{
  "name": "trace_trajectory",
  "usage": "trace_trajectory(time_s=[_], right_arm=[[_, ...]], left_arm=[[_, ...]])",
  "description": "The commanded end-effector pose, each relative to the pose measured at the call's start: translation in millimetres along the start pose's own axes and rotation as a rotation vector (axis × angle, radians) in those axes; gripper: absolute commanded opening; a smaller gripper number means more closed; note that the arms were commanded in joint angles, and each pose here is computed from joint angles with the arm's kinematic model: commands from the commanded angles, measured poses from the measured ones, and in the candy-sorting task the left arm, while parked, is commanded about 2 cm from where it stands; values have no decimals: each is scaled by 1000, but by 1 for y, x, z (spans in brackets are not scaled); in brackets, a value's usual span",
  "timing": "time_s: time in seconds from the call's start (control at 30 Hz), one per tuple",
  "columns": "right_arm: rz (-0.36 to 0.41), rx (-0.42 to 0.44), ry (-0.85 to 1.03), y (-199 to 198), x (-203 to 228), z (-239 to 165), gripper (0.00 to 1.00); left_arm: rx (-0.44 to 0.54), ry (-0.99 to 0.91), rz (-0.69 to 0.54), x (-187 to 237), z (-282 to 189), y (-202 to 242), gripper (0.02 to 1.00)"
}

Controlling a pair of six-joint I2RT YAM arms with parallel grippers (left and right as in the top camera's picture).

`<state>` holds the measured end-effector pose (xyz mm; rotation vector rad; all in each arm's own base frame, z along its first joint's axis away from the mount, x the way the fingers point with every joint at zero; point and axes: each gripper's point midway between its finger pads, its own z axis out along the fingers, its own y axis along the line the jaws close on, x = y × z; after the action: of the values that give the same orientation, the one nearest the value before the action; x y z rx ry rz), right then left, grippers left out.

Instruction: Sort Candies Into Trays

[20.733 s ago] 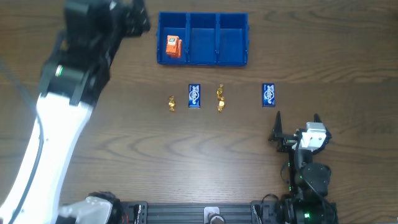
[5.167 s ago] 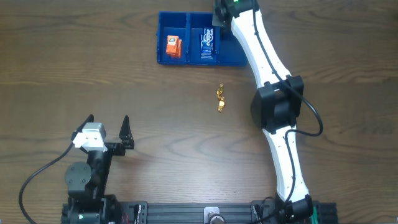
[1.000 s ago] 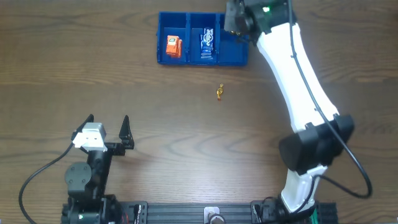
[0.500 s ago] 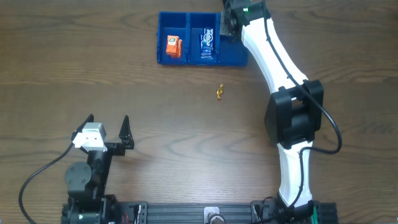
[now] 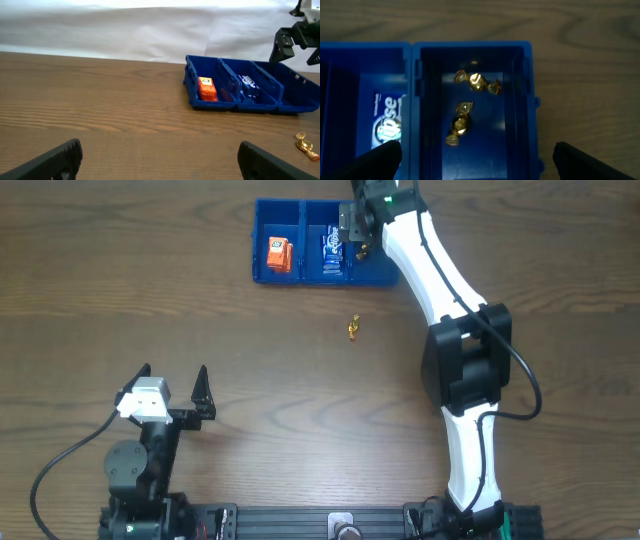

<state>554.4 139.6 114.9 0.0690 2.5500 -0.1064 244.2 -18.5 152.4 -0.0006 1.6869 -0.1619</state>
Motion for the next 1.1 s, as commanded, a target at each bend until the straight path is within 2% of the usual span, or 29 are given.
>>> trace_trajectory(time_s=[0.03, 0.17, 0.23, 0.3, 0.37, 0.47, 0.7, 1.1], right_arm=[[-12, -1, -30, 4, -18, -31, 1000], [-21, -5, 0, -5, -23, -94, 1000], [-40, -54, 99, 0, 1, -118, 1000], [-27, -86, 218, 5, 31, -129, 1000], [-46, -116, 332, 11, 58, -132, 1000], [-77, -134, 464, 24, 98, -122, 998], [-84, -78, 599, 34, 168, -73, 1000], [-67, -68, 564, 38, 190, -17, 998]], left_arm=[[11, 48, -9, 17, 1, -1, 996], [11, 47, -9, 17, 1, -1, 998], [11, 48, -9, 17, 1, -1, 998], [11, 48, -9, 17, 1, -1, 998], [11, 47, -9, 17, 1, -1, 998], [11, 48, -9, 17, 1, -1, 998], [11, 48, -9, 17, 1, -1, 998], [11, 48, -9, 17, 1, -1, 998]])
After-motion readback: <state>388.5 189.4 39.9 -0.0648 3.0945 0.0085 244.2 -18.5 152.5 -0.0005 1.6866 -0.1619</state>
